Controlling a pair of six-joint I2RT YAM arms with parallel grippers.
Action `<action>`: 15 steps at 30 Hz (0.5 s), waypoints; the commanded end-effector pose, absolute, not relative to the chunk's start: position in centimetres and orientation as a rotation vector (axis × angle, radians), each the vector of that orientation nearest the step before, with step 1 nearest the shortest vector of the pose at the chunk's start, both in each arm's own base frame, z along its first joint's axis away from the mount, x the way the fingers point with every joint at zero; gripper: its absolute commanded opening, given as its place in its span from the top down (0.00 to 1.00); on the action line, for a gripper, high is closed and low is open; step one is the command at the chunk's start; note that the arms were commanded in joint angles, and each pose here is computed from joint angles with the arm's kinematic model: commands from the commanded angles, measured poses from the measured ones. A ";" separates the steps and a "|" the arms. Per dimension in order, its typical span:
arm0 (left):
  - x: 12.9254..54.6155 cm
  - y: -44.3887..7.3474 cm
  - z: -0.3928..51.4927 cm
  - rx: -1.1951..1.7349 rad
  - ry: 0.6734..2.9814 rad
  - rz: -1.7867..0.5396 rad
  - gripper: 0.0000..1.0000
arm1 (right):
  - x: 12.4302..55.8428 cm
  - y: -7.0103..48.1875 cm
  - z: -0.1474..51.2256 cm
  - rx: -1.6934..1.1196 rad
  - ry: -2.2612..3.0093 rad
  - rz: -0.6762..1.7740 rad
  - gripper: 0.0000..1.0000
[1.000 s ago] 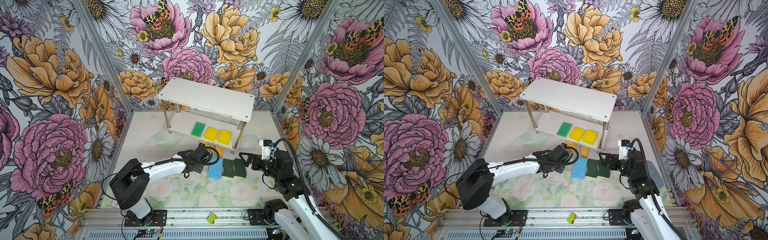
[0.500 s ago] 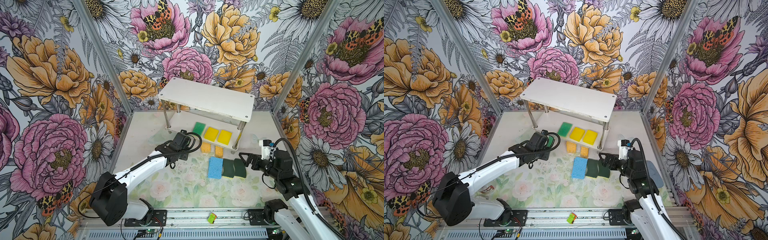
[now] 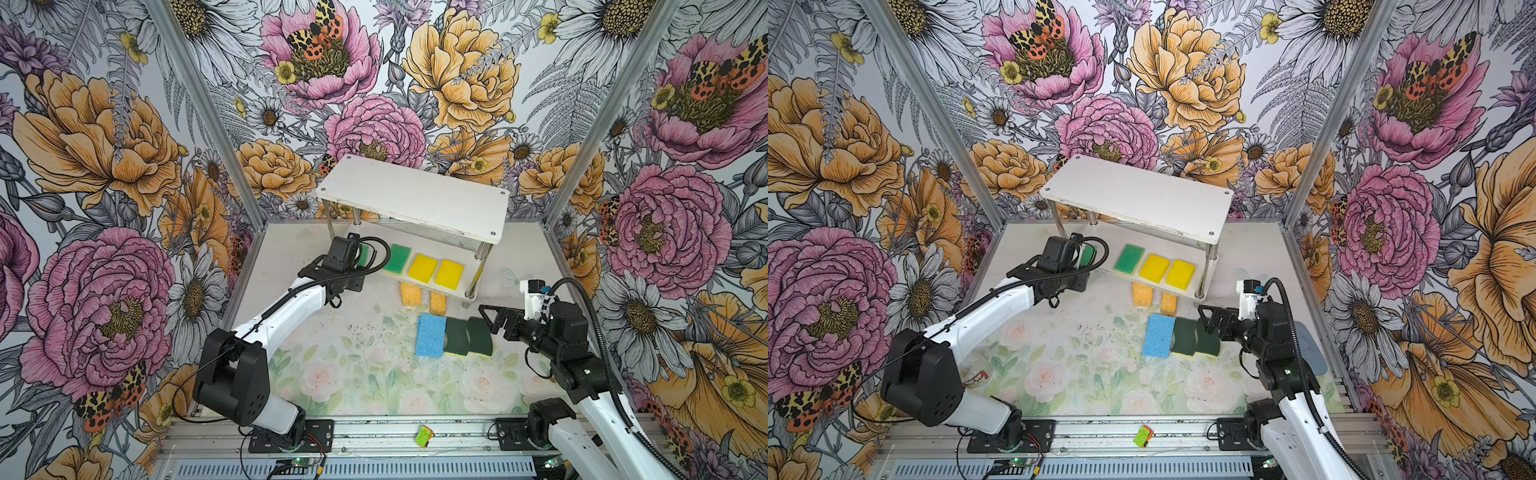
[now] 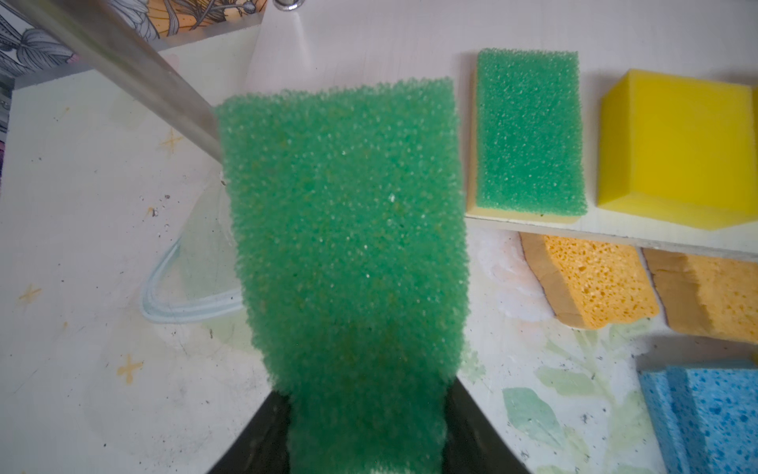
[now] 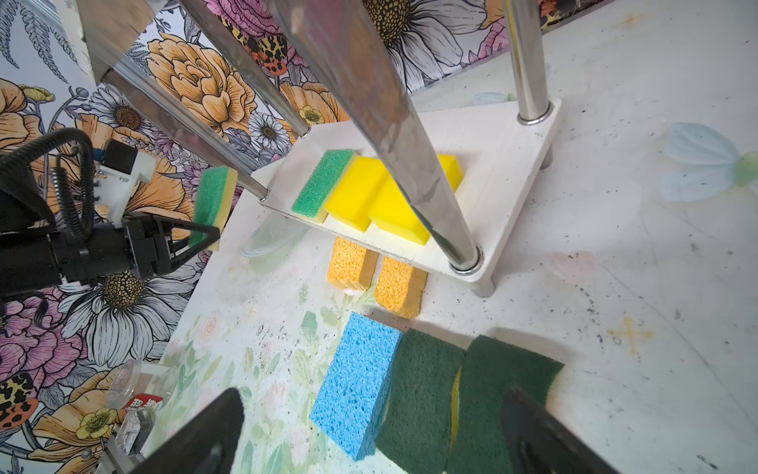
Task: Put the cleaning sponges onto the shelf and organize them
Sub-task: 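Carry the green sponge with the left gripper onto the lower shelf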
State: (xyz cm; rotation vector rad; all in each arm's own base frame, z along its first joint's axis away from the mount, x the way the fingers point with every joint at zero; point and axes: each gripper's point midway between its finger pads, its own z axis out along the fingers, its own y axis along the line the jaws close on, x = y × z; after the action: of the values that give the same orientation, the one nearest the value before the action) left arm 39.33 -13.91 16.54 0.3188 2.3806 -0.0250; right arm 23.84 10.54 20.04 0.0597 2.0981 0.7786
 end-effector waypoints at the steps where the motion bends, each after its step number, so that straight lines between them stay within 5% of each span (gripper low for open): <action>1: 41.5 -15.9 18.2 0.413 2.277 -0.089 0.50 | 23.9 10.5 20.9 0.052 2.074 0.766 0.00; 15: 45.3 -17.0 19.5 0.427 2.103 -0.124 0.48 | 23.8 10.5 20.8 0.049 2.075 0.766 0.00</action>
State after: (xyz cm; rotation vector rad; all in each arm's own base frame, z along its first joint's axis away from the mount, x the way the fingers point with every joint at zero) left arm 44.01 -16.31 17.39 0.4131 2.2085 -0.0857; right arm 23.81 10.53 20.10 0.0586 2.0958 0.7785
